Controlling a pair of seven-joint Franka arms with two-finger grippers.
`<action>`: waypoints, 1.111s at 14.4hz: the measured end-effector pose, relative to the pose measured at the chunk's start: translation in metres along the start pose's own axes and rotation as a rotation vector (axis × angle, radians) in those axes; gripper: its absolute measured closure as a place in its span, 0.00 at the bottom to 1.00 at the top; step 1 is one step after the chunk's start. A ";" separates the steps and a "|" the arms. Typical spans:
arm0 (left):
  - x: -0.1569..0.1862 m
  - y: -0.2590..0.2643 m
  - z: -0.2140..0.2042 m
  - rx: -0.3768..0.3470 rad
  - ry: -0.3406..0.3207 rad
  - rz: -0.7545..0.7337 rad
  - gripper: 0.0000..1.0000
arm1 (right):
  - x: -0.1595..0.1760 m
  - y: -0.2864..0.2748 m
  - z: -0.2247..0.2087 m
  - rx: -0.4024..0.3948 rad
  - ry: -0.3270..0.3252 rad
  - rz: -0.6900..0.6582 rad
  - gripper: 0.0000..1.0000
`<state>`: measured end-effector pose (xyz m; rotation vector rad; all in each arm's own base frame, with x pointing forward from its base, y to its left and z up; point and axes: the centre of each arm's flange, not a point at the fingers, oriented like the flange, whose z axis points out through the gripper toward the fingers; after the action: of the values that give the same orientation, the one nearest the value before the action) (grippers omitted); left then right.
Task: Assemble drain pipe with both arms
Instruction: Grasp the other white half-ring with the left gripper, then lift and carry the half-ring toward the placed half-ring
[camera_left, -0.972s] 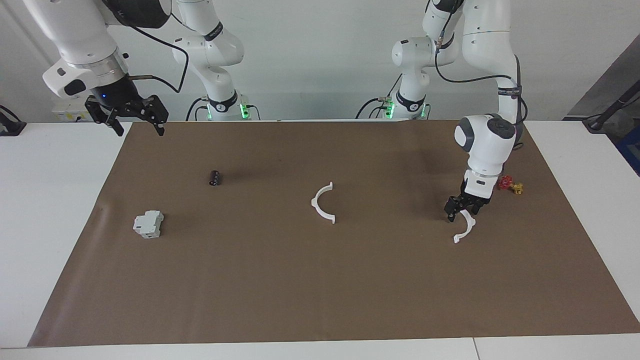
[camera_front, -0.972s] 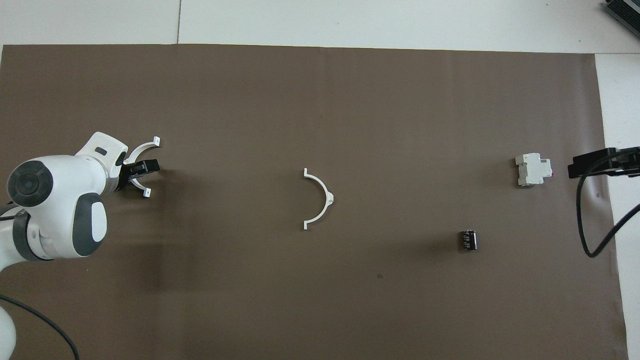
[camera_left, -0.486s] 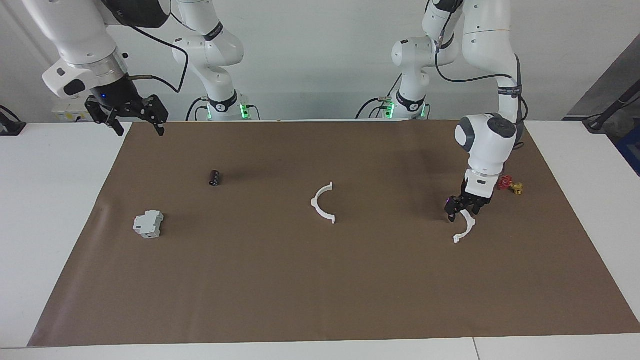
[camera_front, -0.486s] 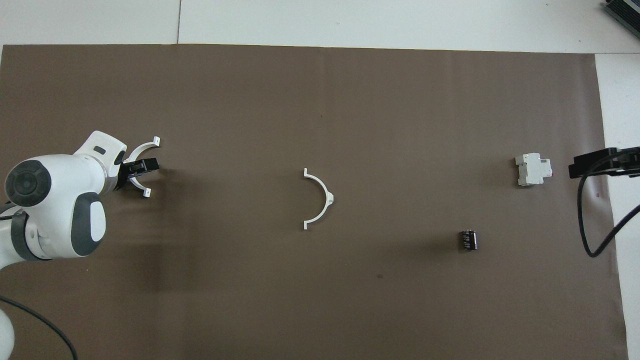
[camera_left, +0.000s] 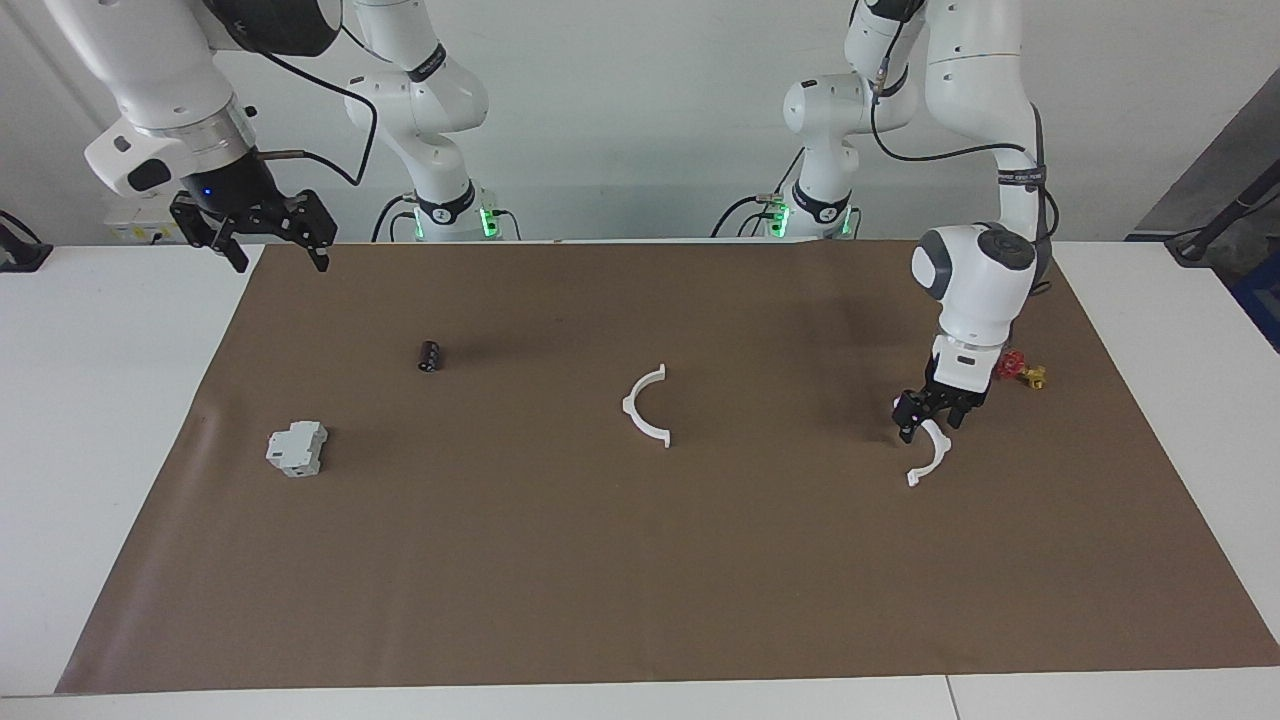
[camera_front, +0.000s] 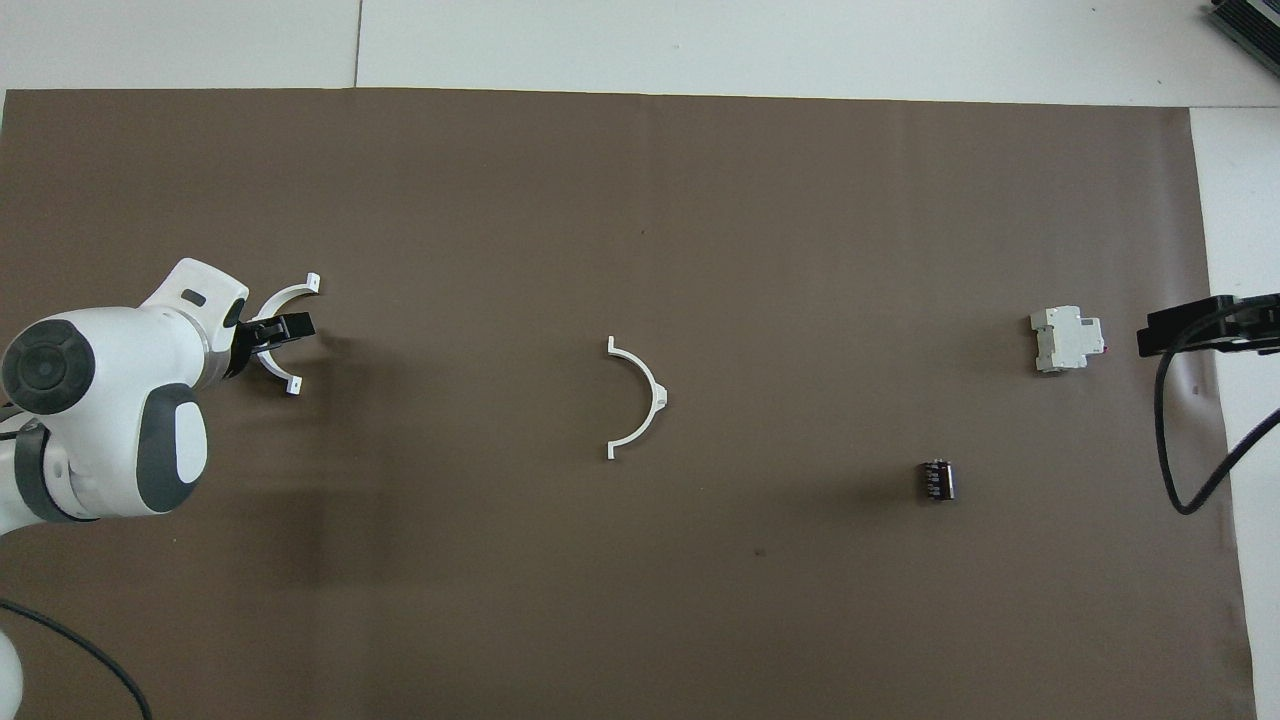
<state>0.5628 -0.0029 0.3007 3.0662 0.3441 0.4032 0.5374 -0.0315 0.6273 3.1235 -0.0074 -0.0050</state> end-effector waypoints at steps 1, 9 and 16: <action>0.000 0.000 0.000 0.000 0.000 0.000 0.04 | 0.000 0.000 0.000 0.000 0.000 0.000 0.00; 0.000 0.001 0.000 -0.001 0.000 0.000 0.50 | 0.000 0.000 0.000 0.000 0.000 0.000 0.00; -0.001 0.009 -0.001 -0.006 0.002 0.013 0.93 | 0.000 0.000 0.000 0.000 0.000 0.000 0.00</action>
<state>0.5634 -0.0116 0.3019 3.0644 0.3223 0.4066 0.5374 -0.0315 0.6273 3.1235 -0.0074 -0.0050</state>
